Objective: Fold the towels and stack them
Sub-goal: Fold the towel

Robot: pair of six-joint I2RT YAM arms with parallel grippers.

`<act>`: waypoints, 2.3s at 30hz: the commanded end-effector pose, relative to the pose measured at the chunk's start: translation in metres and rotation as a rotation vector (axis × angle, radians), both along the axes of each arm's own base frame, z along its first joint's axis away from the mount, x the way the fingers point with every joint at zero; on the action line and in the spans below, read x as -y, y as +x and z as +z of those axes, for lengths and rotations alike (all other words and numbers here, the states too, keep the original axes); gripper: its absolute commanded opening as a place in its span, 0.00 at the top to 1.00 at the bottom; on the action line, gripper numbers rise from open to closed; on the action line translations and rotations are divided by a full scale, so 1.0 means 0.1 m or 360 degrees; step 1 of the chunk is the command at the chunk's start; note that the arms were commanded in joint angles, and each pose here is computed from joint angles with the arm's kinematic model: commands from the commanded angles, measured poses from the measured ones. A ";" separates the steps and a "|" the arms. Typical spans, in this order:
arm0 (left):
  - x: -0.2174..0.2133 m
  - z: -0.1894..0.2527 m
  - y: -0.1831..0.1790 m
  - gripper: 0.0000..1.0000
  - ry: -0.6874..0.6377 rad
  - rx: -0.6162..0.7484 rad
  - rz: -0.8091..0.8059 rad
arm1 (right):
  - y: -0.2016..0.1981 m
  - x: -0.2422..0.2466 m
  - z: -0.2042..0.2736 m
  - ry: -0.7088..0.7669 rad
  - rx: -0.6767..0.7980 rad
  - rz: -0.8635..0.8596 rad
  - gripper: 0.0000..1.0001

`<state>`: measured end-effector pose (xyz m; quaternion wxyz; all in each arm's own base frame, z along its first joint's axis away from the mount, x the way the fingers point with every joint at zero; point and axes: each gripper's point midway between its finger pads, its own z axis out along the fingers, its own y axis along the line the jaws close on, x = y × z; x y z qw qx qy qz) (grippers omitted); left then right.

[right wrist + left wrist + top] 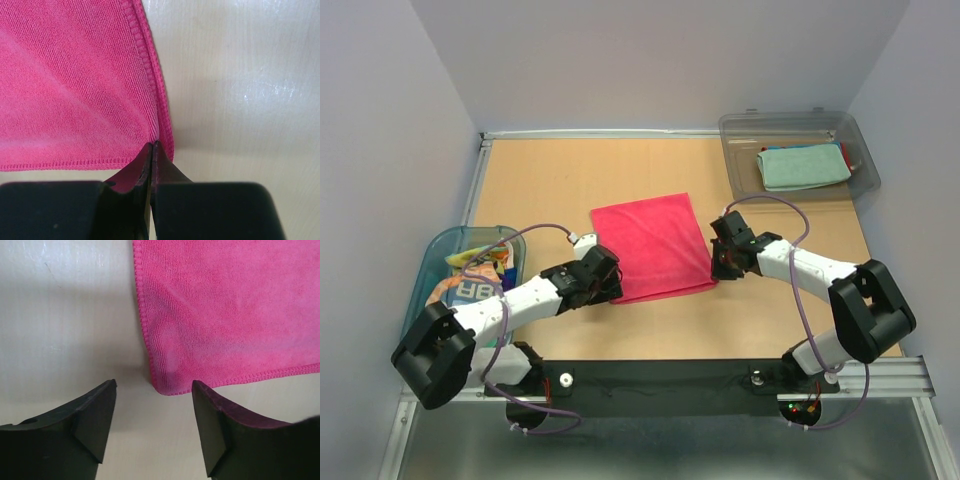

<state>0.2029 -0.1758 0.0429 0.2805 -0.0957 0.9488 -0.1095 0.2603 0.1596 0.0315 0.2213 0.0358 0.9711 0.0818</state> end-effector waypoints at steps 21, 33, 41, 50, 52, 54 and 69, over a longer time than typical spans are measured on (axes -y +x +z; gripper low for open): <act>0.05 -0.28 -0.07 0.96 0.0051 -0.0080 0.0060 | 0.05 0.01 0.27 0.0035 0.0143 0.0002 0.99; -0.02 -0.17 -0.14 1.00 0.0045 -0.0108 0.0092 | -0.41 0.14 0.00 0.0038 -0.0115 -0.0090 0.99; -0.03 -0.21 -0.17 1.00 0.0054 -0.0128 0.0079 | -0.55 0.23 -0.23 -0.0004 -0.0210 -0.0150 0.77; 0.00 -0.22 -0.21 0.99 0.0042 -0.0148 0.0025 | -0.44 0.06 0.24 0.0167 -0.0031 -0.0054 0.57; 0.01 -0.22 -0.21 0.98 0.0040 -0.0147 0.0022 | -0.38 -0.01 0.38 0.0210 0.0015 -0.0031 0.57; 0.00 -0.22 -0.22 0.98 0.0041 -0.0148 0.0017 | -0.35 -0.08 0.49 0.0249 0.0052 0.0004 0.58; -0.05 -0.21 -0.25 0.98 0.0058 -0.0145 0.0022 | -0.50 -0.40 0.06 0.0393 -0.0091 0.0128 0.67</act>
